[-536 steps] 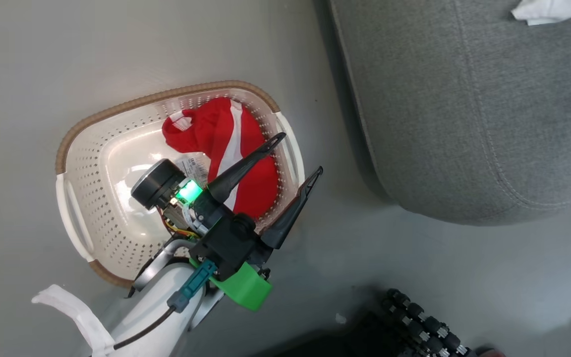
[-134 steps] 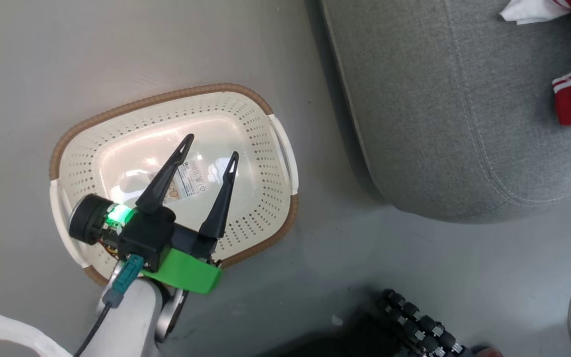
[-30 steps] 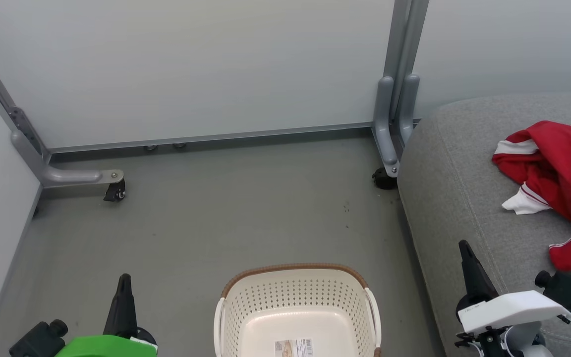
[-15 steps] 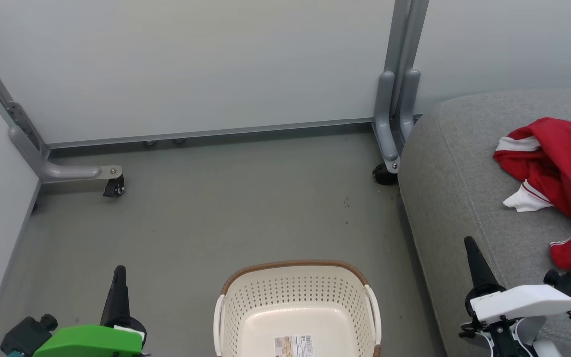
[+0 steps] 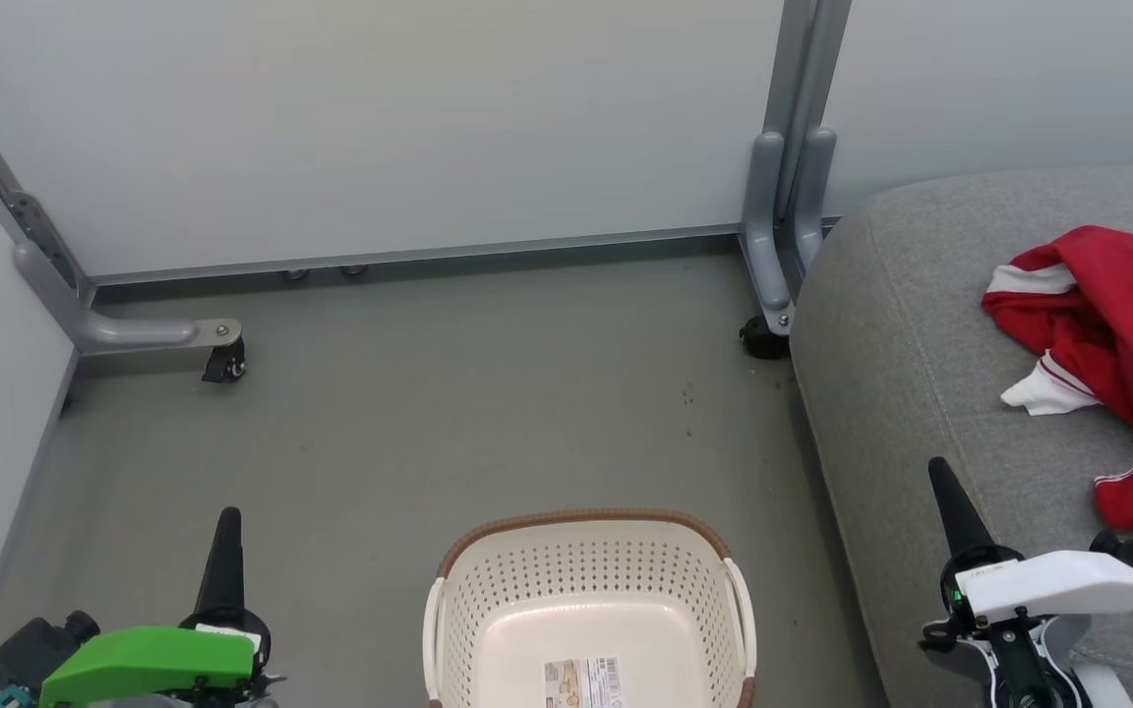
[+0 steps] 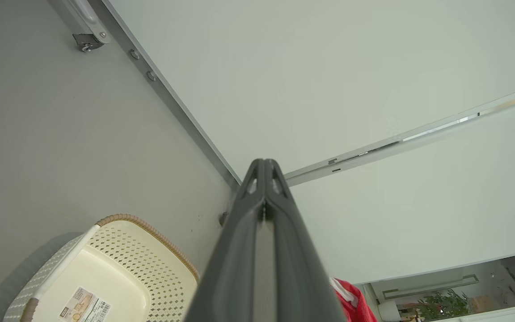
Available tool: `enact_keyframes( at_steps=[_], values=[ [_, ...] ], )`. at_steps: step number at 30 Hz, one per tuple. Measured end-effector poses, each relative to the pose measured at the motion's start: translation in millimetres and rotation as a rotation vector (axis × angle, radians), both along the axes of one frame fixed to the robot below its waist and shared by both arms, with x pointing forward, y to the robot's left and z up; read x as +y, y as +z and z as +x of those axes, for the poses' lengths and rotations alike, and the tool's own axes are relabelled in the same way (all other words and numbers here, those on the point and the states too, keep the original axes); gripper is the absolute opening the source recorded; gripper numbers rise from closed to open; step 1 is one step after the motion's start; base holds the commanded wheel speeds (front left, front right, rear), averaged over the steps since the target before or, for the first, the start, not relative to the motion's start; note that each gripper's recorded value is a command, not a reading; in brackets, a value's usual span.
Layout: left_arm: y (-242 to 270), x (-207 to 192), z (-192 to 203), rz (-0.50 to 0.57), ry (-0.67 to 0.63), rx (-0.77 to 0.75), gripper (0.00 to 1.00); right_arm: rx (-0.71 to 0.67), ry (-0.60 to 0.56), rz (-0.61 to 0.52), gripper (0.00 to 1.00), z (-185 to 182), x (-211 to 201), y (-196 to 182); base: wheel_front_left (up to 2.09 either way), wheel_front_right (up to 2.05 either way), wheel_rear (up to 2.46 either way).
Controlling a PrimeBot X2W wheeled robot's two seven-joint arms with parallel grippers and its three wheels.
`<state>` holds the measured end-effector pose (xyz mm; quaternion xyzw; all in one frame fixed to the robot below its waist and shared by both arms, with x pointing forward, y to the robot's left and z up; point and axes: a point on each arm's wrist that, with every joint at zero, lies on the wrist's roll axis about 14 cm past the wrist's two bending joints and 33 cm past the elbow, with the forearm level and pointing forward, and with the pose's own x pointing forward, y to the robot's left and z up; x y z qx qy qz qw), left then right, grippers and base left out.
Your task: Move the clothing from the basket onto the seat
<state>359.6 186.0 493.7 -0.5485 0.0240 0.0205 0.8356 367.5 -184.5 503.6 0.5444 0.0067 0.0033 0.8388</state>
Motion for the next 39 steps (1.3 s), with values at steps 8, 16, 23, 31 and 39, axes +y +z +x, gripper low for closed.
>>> enact_keyframes(
  at_steps=[8, 16, 23, 31, 39],
  values=[
    [0.4, 1.8, 4.6, -0.072, 0.000, -0.002, 0.00, 0.002, -0.006, 0.075, 0.00, 4.0, -3.1, 0.9, 0.00, 0.00, 0.00],
    [2.4, 4.3, 9.2, -0.141, 0.003, -0.008, 0.00, 0.006, -0.008, 0.145, 0.00, 6.9, -5.5, 0.5, 0.00, 0.00, 0.00],
    [2.3, 6.1, 12.0, -0.197, 0.004, -0.010, 0.00, 0.005, -0.011, 0.200, 0.00, 10.0, -7.9, 1.3, 0.00, 0.00, 0.00],
    [3.8, 7.8, 16.3, -0.258, 0.005, -0.019, 0.00, 0.008, -0.013, 0.262, 0.00, 12.5, -10.2, 0.7, 0.00, 0.00, 0.00],
    [6.7, 10.3, 20.9, -0.316, 0.007, -0.032, 0.00, 0.005, -0.013, 0.321, 0.00, 15.9, -12.2, 1.7, 0.00, 0.00, 0.00]
  ],
)
